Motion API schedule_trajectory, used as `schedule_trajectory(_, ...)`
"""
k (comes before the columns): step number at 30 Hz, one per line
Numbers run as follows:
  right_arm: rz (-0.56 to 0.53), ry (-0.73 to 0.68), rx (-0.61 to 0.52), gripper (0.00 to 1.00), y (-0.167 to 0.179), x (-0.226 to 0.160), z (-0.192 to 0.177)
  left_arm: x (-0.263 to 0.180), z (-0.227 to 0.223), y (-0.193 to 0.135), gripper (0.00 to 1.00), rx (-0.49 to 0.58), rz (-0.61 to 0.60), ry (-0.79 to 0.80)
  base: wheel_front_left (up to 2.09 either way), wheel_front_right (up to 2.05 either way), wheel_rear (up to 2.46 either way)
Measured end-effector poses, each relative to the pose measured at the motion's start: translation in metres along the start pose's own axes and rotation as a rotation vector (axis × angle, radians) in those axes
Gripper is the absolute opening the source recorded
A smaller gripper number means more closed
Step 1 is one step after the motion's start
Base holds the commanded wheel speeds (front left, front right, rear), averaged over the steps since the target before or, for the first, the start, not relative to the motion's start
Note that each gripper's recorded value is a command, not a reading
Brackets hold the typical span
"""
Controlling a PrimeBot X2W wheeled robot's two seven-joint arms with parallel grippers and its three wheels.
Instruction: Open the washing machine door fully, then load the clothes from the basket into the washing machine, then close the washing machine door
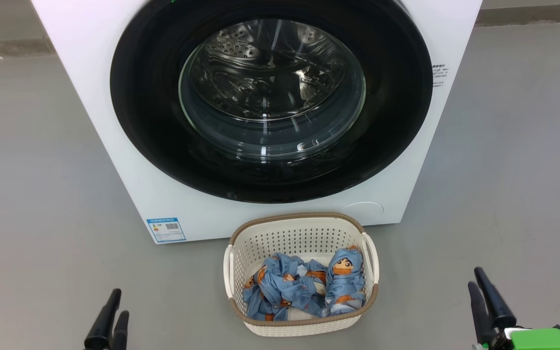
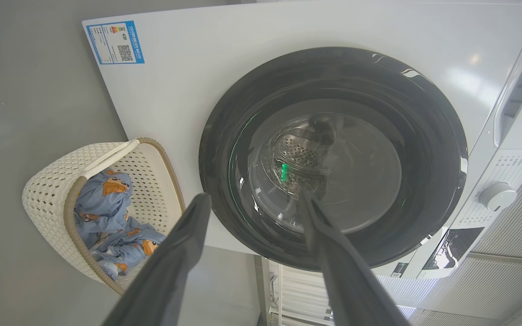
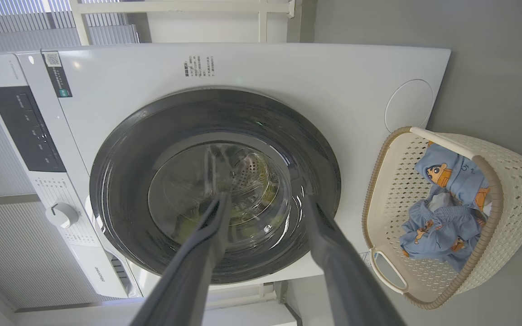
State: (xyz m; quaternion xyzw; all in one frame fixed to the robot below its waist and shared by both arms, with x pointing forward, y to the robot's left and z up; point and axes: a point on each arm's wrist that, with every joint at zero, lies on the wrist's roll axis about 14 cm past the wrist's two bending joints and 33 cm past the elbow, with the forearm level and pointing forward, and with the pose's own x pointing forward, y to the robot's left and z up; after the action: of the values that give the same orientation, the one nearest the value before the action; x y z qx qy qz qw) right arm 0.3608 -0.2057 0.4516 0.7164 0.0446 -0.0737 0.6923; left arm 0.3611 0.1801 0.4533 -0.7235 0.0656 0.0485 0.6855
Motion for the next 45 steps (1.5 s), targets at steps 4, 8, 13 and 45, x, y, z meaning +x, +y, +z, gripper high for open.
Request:
schedule_trajectory(4,-0.002,-0.004,-0.002,1.00,-0.001,0.000,0.000,0.000,0.002,-0.001,1.00,0.002,-0.003,-0.009,0.00,0.00,0.00)
schedule_trajectory(8,-0.002,-0.002,-0.009,1.00,-0.001,0.000,-0.003,0.000,0.003,-0.003,1.00,0.007,-0.010,-0.019,0.00,0.00,0.00)
schedule_trajectory(13,-0.008,0.000,-0.039,1.00,-0.002,0.001,-0.005,0.000,0.005,-0.005,1.00,0.051,-0.014,-0.027,0.00,0.00,0.00)
schedule_trajectory(45,0.018,0.029,-0.469,1.00,0.009,0.018,-0.016,0.003,0.014,-0.017,1.00,0.517,-0.035,-0.056,0.00,0.00,0.00)
